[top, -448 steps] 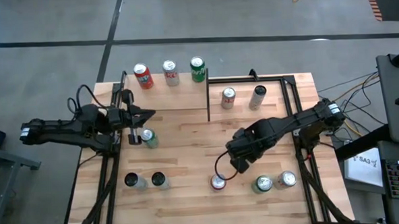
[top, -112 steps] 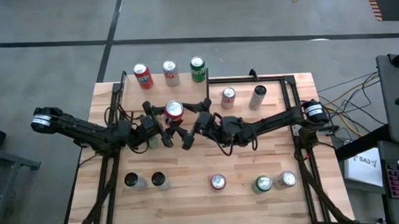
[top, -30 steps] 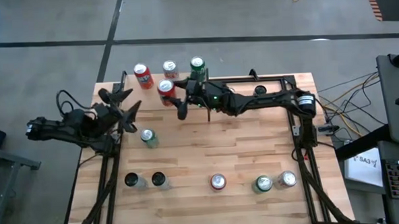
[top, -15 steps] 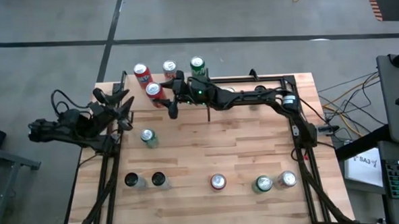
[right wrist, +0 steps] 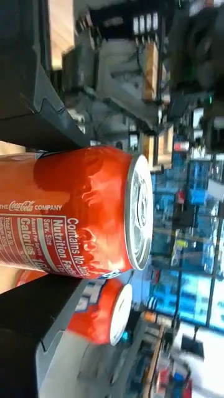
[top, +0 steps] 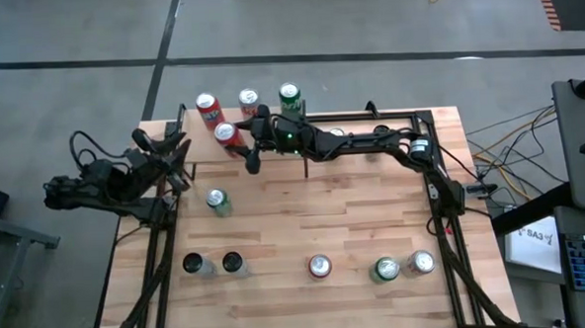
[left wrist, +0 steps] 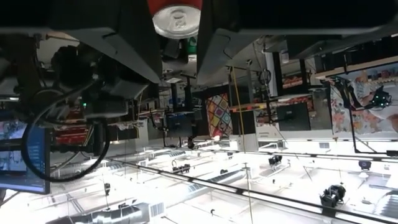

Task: Place canned beverage on shelf
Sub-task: Put the top red soda can aligned with the other red soda can on the shelf

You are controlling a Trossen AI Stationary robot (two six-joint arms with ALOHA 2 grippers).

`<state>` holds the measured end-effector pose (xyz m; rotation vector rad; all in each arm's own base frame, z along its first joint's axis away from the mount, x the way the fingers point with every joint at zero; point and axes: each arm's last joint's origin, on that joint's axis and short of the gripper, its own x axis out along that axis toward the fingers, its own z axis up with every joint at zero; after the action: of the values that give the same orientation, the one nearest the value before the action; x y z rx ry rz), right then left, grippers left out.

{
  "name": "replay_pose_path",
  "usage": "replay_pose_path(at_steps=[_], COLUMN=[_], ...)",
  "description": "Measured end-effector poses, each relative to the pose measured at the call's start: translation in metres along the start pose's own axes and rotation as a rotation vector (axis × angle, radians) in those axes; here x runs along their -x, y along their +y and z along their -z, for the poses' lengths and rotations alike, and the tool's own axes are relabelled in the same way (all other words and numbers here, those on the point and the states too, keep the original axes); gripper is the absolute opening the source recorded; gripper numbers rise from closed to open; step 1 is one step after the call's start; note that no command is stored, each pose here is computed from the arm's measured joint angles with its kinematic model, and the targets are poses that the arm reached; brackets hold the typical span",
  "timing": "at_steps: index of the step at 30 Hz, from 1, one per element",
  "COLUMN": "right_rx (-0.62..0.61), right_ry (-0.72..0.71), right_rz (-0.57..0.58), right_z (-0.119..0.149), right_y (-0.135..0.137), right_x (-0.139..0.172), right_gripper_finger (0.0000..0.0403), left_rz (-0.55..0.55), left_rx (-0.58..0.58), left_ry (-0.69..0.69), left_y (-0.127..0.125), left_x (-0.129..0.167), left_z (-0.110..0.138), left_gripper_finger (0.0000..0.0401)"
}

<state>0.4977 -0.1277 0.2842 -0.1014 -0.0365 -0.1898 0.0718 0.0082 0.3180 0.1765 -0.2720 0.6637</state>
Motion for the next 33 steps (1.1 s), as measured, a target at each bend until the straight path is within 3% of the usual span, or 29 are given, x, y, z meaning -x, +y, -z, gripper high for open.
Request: replay_pose_path(at_steps=[9,22,33], right_rx=[-0.088,-0.071,-0.031], right_ry=[0.025,-0.06,-0.029], right_rz=[0.094,0.088,0.117], right_z=[0.006,0.02,0.036], right_y=[-0.002,0.004,0.004], right_x=[-0.001,0.005,0.009], right_gripper_finger=[0.0274,0.0274,0.0274], left_rz=[-0.003,-0.002,-0.001], left_rx=[0.006,0.0,-0.004], left_ry=[-0.006,-0.005,-0.004], left_y=[0.003,0.003,0.002], left_x=[0.002,0.002,0.002], left_z=[-0.001,-0.001,0.0], left_gripper_finger=[0.008,0.008,0.008])
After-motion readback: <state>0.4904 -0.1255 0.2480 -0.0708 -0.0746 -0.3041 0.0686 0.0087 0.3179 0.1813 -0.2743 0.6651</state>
